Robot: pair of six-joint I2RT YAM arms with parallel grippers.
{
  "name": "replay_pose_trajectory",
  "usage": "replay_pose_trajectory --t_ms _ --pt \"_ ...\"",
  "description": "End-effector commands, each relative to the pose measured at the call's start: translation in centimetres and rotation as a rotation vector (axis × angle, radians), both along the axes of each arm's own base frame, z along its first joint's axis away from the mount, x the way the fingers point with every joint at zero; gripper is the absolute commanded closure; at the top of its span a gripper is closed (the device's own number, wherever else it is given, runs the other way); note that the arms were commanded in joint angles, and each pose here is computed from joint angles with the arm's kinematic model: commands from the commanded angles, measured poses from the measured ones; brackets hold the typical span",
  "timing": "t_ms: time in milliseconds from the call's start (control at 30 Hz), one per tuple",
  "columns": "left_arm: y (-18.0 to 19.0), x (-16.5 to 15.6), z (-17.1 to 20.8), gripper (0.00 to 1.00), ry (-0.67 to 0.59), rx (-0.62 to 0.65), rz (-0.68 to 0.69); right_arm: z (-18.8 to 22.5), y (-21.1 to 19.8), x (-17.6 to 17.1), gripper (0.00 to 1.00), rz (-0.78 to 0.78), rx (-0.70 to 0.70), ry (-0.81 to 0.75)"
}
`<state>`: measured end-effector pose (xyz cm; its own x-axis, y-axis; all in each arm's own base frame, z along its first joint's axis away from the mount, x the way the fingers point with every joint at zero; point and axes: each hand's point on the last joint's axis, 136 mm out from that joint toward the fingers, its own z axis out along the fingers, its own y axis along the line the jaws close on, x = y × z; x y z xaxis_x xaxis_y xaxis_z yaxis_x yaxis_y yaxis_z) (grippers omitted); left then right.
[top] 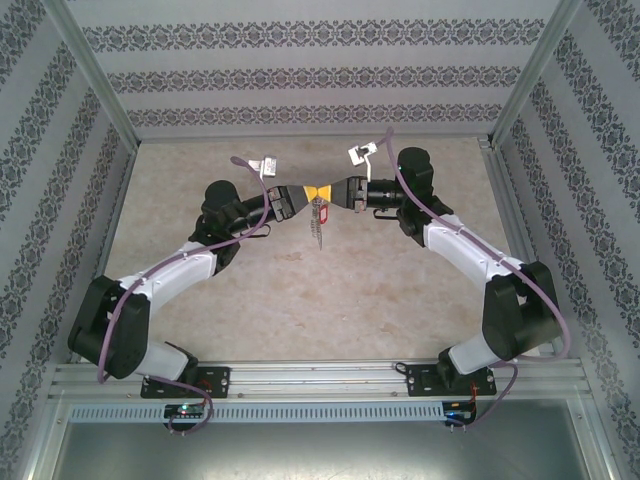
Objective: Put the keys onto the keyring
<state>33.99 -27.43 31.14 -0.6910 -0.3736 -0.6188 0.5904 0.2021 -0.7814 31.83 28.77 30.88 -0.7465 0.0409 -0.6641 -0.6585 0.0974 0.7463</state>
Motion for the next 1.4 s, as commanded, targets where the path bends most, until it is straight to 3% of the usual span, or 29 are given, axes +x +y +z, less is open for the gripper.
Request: replay_pose_trajectory --t_ms 0,433,800,867,1033,1067,1200,1367 --pt "0.1 -0.2 1.0 0.78 -0.034 -0.027 -0.025 2.1 0.2 -0.3 1.00 0.007 0.023 -0.088" --pt "0.1 -0.9 1.3 0.79 -0.042 -0.035 -0.040 1.7 0.0 0.7 1.00 -0.021 0.014 -0.075" --pt "0.1 -1.0 1.3 0.93 -0.049 -0.043 -0.047 1.3 0.1 0.9 1.00 -0.028 0.011 -0.071" --pt "0.1 -1.0 1.5 1.00 -0.055 -0.046 -0.049 1.4 0.1 0.9 1.00 -0.029 0.012 -0.071" --pt "0.3 -1.0 1.8 1.00 -0.073 -0.065 -0.033 1.8 0.1 0.5 1.00 -0.022 0.017 -0.078" --pt "0.4 -1.1 1.9 1.00 -0.083 -0.072 -0.032 1.7 -0.1 0.6 0.90 -0.028 0.016 -0.076" --pt "0.5 -1.1 2.4 1.00 -0.092 -0.087 -0.028 2.1 -1.5 0.9 0.65 -0.093 0.018 -0.090" --pt "0.6 -1.2 2.7 1.00 -0.100 -0.087 -0.023 2.4 -3.6 0.7 0.58 -0.150 0.019 -0.102"
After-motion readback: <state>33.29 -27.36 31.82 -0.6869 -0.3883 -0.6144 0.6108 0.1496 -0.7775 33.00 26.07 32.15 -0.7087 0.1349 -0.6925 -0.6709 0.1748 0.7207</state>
